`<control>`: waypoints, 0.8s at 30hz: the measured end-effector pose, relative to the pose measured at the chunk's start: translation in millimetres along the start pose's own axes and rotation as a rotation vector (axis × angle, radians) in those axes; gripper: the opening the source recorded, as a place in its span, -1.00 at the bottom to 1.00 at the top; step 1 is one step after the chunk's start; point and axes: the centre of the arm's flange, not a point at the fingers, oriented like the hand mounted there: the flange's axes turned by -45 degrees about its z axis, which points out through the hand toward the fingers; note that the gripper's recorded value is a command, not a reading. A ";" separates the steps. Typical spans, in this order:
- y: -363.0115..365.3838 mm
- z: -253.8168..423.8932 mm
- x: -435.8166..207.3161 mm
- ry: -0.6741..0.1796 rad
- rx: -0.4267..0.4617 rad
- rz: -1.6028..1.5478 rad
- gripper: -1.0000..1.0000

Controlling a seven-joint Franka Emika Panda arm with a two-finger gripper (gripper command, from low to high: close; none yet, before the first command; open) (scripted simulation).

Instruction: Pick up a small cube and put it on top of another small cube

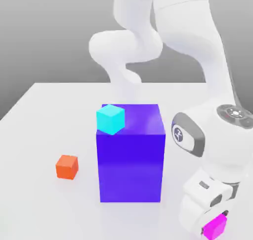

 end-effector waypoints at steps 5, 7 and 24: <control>-0.1 -9.0 0.4 0.000 0.000 0.000 -1.00; 0.0 -32.9 0.7 0.000 0.000 0.000 -1.00; 340.2 -88.5 -176.2 -0.020 0.004 0.869 -1.00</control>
